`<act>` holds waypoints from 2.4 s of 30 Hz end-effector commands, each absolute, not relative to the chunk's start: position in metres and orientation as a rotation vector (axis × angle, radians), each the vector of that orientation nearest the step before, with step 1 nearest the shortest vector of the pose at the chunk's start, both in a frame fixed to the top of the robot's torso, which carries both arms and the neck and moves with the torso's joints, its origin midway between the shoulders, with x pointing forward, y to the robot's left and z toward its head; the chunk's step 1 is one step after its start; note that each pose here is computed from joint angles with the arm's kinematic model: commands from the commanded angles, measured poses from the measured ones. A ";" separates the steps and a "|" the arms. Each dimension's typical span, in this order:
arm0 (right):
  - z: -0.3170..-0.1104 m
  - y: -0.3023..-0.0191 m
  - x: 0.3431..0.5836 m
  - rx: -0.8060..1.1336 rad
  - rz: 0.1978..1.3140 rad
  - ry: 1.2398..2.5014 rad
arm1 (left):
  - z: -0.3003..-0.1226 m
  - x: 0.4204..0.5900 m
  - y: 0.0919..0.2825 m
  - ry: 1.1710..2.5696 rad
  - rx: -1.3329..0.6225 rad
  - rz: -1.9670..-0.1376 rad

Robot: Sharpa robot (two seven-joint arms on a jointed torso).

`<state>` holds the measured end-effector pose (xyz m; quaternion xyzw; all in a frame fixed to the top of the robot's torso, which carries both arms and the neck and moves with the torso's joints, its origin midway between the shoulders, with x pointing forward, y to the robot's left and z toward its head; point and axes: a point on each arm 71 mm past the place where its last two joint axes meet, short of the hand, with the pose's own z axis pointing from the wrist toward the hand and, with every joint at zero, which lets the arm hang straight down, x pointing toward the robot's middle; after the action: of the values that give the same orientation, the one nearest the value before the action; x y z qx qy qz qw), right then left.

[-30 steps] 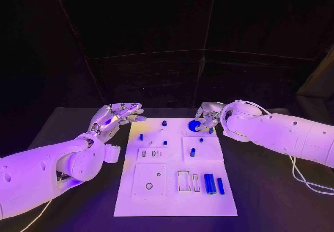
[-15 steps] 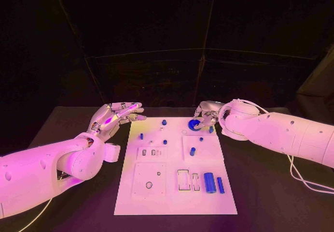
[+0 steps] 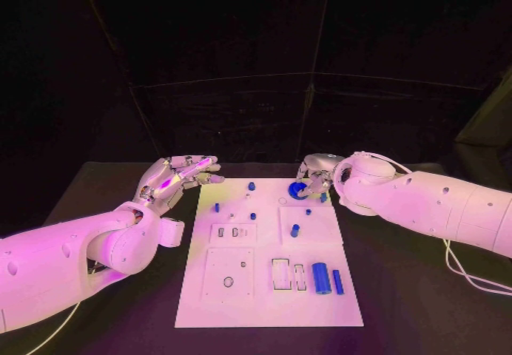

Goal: Assemble the parts on the task board

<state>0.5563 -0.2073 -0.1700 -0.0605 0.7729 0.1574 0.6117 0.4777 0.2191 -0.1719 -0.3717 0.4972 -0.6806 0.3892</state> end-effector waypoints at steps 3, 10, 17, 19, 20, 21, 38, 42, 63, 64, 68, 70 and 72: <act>-0.176 -0.207 0.554 -0.173 0.333 1.768 | -0.170 0.477 0.218 1.261 -0.933 -1.750; -0.168 -0.195 0.544 -0.187 0.396 1.681 | -0.171 0.478 0.219 1.260 -0.934 -1.748; -0.156 -0.169 0.523 -0.223 0.481 1.590 | -0.171 0.477 0.219 1.260 -0.934 -1.748; -0.154 -0.161 0.520 -0.244 0.489 1.569 | -0.171 0.477 0.219 1.261 -0.934 -1.749; -0.153 -0.155 0.519 -0.256 0.492 1.559 | -0.171 0.477 0.219 1.261 -0.934 -1.749; -0.152 -0.150 0.518 -0.268 0.495 1.550 | -0.171 0.477 0.219 1.261 -0.934 -1.749; -0.156 -0.087 0.528 -0.351 0.508 1.533 | -0.171 0.477 0.216 1.265 -0.933 -1.756; -0.158 -0.082 0.530 -0.356 0.494 1.545 | -0.171 0.477 0.215 1.266 -0.933 -1.758; -0.171 -0.071 0.534 -0.383 0.445 1.630 | -0.171 0.477 0.214 1.267 -0.932 -1.759; -0.171 -0.071 0.535 -0.382 0.444 1.629 | -0.171 0.477 0.214 1.267 -0.932 -1.758; -0.171 -0.070 0.535 -0.378 0.442 1.626 | -0.171 0.477 0.214 1.267 -0.933 -1.758; -0.172 -0.070 0.536 -0.377 0.441 1.626 | -0.171 0.477 0.215 1.267 -0.933 -1.758; -0.172 -0.070 0.536 -0.376 0.437 1.629 | -0.171 0.477 0.215 1.268 -0.933 -1.757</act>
<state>0.5355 -0.0703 -0.1726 -0.1627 0.7153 0.1987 0.6499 0.4777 0.2159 -0.1722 -0.3705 0.4986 -0.6829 0.3845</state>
